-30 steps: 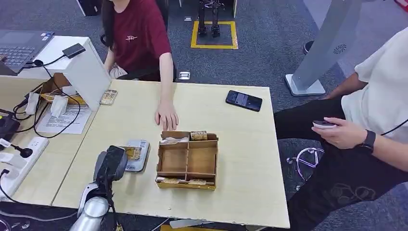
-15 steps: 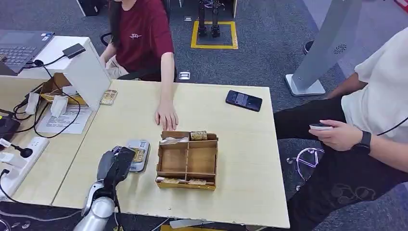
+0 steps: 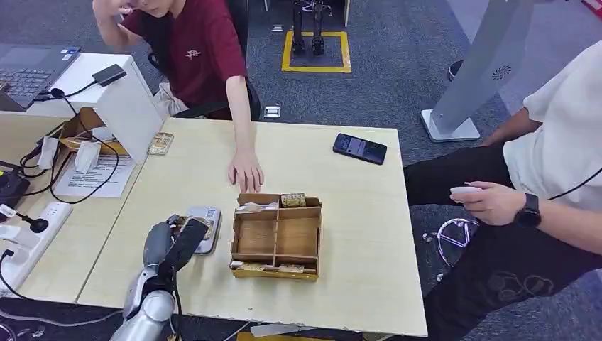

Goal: Pass the card to the sensor for recognition and then transmit it.

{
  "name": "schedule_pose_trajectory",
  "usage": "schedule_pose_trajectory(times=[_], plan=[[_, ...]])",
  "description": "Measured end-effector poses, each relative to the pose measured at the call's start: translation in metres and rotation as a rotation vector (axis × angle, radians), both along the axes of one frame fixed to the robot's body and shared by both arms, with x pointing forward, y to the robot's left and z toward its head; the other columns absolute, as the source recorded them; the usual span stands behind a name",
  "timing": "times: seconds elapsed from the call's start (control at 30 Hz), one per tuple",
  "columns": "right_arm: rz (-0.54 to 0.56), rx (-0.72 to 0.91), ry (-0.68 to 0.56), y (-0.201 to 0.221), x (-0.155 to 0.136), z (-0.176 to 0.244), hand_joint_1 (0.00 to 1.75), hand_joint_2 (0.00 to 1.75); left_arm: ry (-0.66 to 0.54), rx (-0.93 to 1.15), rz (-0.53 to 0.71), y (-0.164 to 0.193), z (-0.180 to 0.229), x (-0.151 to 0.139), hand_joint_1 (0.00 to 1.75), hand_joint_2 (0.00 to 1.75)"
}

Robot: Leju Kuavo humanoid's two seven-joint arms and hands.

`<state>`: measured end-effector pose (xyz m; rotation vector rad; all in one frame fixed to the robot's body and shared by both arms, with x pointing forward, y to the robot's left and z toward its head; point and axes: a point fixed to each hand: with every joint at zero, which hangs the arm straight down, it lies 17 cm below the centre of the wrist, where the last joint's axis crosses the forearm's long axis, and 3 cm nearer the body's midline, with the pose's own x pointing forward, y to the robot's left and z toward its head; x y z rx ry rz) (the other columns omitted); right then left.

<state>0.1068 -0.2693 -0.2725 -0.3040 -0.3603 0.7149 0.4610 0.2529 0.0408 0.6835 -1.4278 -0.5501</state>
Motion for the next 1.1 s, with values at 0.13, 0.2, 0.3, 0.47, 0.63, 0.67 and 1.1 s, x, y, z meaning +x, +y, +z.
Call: schedule_pose_trajectory(times=[0.13,0.2,0.3,0.47,0.63,0.67,1.1], plan=[[0.007,0.001,0.0,0.001,0.0,0.0,0.0,1.75,-0.018,0.091,0.016,0.003,0.003,0.001,1.75,1.75],[0.01,0.002,0.001,0.001,0.001,0.0,0.0,1.75,-0.04,0.172,0.021,0.003,0.007,0.001,1.75,1.75],[0.015,0.009,0.005,0.003,0.001,0.0,0.0,1.75,-0.063,0.284,0.019,0.003,0.01,0.002,1.75,1.75],[0.02,0.01,0.005,0.003,0.002,0.0,0.0,1.75,-0.074,0.366,0.012,0.0,0.008,0.001,1.75,1.75],[0.024,0.011,0.003,0.004,0.003,0.0,0.0,1.75,-0.081,0.421,0.013,0.001,0.007,0.002,1.75,1.75],[0.024,0.01,0.003,0.004,0.003,0.0,0.0,1.75,-0.079,0.422,0.013,0.001,0.007,0.003,1.75,1.75],[0.025,0.005,0.009,0.003,0.003,0.0,0.0,1.75,-0.063,0.424,0.01,0.001,0.0,0.002,1.75,1.75]])
